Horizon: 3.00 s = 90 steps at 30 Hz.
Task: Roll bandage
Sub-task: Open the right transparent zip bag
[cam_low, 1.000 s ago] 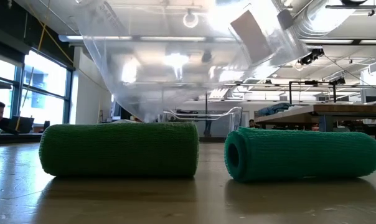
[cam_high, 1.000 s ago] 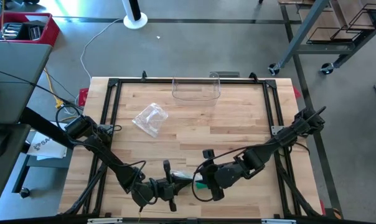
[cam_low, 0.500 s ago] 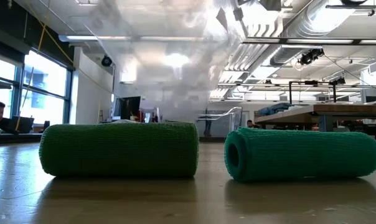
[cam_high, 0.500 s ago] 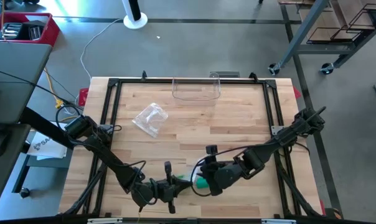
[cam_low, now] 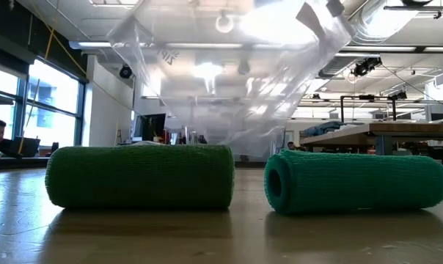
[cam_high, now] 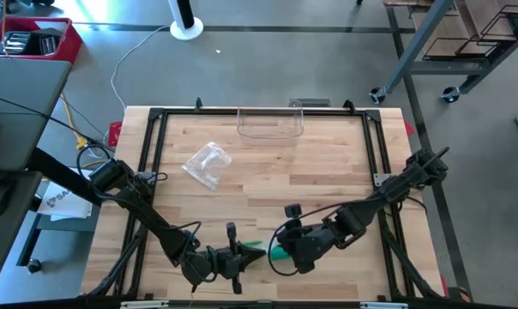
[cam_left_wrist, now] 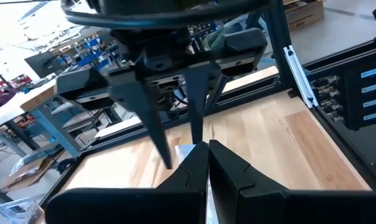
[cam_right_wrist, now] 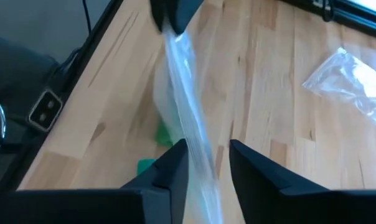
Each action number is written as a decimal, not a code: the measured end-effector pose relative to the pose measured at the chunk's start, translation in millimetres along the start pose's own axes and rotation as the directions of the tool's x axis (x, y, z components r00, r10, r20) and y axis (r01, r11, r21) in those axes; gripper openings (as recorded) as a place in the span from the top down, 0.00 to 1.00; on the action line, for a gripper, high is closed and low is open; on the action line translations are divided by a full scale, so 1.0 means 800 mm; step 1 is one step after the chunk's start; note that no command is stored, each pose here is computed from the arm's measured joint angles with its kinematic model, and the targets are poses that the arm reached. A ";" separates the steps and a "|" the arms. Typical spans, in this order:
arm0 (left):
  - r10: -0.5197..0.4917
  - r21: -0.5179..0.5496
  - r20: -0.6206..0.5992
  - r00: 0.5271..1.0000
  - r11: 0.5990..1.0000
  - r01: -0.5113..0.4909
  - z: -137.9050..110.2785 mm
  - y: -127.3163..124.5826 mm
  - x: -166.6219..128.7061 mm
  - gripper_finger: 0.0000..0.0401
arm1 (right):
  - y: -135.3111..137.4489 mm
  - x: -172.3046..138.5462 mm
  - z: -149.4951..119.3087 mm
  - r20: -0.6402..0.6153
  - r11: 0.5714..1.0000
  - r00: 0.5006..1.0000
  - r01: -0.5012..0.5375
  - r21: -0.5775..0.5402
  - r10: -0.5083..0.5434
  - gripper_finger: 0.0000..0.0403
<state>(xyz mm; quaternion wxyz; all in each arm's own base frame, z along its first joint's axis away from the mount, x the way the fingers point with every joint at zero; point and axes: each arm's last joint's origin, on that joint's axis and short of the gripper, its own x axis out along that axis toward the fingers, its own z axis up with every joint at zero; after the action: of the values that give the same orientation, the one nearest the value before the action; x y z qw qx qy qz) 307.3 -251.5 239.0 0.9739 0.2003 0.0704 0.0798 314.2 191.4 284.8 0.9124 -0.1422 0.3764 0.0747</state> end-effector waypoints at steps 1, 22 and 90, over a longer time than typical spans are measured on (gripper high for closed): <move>0.002 0.000 -0.001 1.000 1.000 -0.002 0.000 0.000 0.000 1.00 | 0.000 -0.002 -0.001 -0.008 1.000 1.000 0.000 -0.004 0.000 0.76; 0.029 0.030 0.029 0.999 0.999 -0.030 0.007 -0.002 -0.007 1.00 | 0.003 -0.019 -0.018 -0.131 0.998 0.991 0.005 0.059 0.003 0.93; 0.131 -0.021 -0.186 0.974 0.990 -0.137 -0.059 0.050 0.080 0.53 | 0.072 0.025 -0.077 -0.269 0.907 0.868 0.415 -0.069 -0.417 1.00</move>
<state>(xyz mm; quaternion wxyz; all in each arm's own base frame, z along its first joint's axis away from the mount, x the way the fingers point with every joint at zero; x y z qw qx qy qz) 357.0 -185.7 205.1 0.9588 0.1800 0.1453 0.1646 273.1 226.9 217.2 0.8444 -0.2331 0.4607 -0.1425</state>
